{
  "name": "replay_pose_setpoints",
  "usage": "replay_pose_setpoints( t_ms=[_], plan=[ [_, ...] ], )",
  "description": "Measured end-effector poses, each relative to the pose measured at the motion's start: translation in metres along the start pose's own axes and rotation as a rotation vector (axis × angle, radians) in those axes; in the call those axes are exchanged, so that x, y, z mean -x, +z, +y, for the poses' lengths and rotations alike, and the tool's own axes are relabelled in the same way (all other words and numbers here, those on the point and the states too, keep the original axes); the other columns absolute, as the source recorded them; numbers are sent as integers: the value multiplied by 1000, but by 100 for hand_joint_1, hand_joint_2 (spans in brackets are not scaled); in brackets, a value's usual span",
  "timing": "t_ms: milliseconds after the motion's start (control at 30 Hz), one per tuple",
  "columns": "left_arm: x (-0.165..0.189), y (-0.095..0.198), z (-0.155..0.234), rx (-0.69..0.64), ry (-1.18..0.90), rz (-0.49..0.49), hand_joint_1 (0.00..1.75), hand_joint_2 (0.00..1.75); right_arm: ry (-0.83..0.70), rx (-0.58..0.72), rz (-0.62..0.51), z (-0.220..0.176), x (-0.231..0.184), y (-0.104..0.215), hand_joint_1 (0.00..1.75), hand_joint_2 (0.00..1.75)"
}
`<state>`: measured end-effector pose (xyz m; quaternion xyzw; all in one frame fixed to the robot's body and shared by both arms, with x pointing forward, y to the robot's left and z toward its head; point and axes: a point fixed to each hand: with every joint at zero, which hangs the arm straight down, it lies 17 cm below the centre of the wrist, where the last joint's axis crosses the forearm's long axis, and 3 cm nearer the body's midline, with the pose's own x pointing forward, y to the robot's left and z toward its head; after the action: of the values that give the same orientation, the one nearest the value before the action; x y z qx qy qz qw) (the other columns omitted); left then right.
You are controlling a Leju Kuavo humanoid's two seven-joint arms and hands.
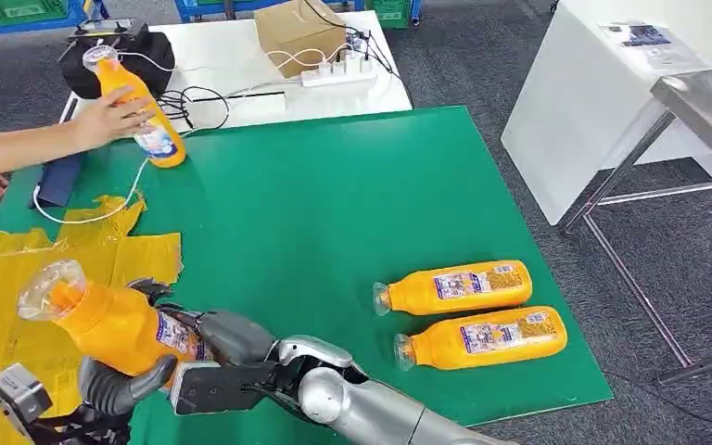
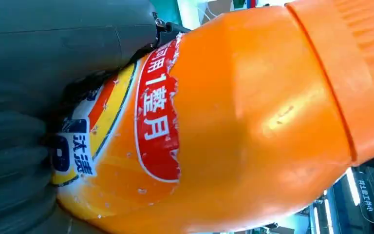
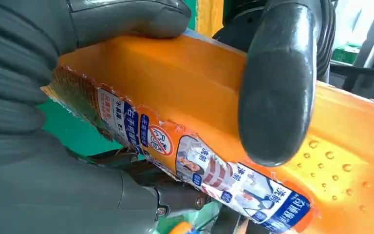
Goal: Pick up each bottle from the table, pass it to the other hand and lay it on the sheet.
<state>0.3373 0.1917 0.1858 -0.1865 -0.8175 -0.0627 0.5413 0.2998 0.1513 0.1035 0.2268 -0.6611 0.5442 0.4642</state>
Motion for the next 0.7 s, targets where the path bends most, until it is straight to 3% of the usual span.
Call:
replay_pose_setpoints(
  t_ms=[567,600,633,700],
  plan=[
    [-1,1,1,-2,7,-7,175,175,-6,-5,6,3,3,0,175,175],
    [-2,1,1,-3,8,-13,175,175,-11,11,11,2,5,1,16,175],
    [-2,1,1,-2,5,-12,175,175,-15,18,15,2,7,2,0,175],
    [-1,2,1,-3,-21,-11,175,175,-12,40,35,0,13,4,0,175]
  ],
)
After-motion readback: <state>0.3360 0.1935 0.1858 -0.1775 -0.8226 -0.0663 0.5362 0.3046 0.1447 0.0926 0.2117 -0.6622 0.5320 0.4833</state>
